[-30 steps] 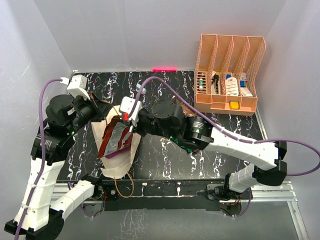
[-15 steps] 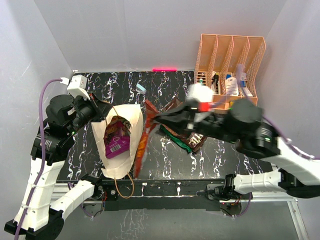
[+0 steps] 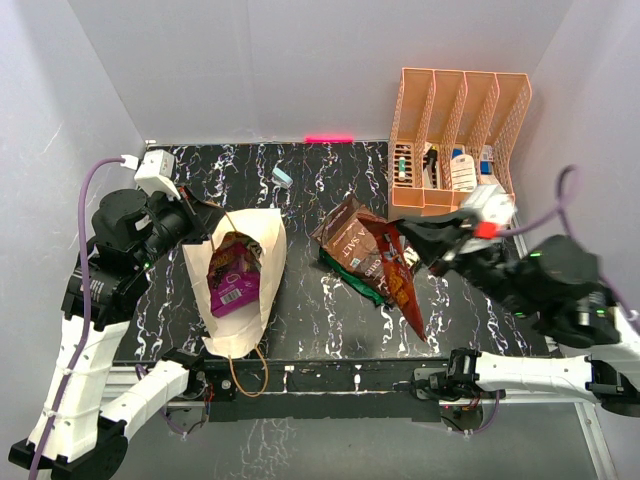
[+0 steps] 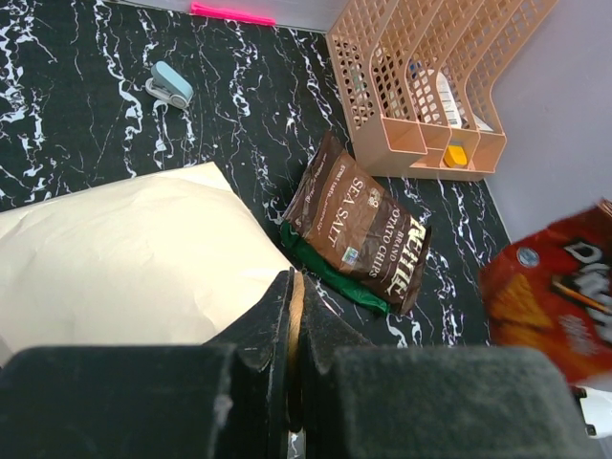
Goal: Take the snacks out of the paper bag
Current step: Place the snack at the center of the board.
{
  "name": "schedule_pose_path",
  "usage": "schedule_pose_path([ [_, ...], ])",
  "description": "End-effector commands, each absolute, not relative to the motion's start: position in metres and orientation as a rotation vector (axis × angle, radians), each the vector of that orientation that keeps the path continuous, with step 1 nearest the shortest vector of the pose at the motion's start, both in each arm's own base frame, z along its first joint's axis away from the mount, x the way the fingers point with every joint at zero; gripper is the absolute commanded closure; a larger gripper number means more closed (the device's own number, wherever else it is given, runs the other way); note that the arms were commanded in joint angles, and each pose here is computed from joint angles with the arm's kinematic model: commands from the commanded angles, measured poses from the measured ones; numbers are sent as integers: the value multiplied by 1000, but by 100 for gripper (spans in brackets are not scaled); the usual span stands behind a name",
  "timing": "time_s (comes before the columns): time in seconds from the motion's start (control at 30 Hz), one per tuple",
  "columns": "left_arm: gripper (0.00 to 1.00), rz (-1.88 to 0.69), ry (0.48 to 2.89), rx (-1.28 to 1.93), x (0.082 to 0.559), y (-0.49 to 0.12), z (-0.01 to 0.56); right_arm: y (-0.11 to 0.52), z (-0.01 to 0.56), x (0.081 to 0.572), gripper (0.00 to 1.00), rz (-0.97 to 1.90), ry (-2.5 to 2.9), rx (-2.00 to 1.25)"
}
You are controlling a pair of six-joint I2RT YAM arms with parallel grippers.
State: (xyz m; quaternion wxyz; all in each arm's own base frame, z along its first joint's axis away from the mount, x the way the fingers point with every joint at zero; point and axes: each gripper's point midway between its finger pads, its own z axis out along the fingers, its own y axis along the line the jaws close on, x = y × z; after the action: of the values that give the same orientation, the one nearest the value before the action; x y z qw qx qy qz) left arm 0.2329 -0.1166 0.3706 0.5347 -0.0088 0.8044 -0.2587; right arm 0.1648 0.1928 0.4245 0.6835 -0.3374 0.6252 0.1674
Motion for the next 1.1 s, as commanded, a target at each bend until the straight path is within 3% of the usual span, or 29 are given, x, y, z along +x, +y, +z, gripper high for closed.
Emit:
schedule_pose_path([
  [0.0,100,-613,1890,-16,233,-116,380,157,392,198,93,-27,1485,-710],
  [0.17,100,-624,1881,-20,230,-116,383,150,359,205,93,-213,1417,-852],
  [0.47,100,-659,1878,-3,231,-122,387,152,350,214,92,-264,1444,-796],
  [0.67,100,-680,1877,-2,231,-125,386,177,378,227,92,-85,1482,-647],
  [0.87,100,-693,1876,-6,229,-126,386,198,374,286,93,-125,1586,-535],
  [1.07,100,-677,1874,-11,227,-122,388,227,361,354,93,17,1775,-343],
])
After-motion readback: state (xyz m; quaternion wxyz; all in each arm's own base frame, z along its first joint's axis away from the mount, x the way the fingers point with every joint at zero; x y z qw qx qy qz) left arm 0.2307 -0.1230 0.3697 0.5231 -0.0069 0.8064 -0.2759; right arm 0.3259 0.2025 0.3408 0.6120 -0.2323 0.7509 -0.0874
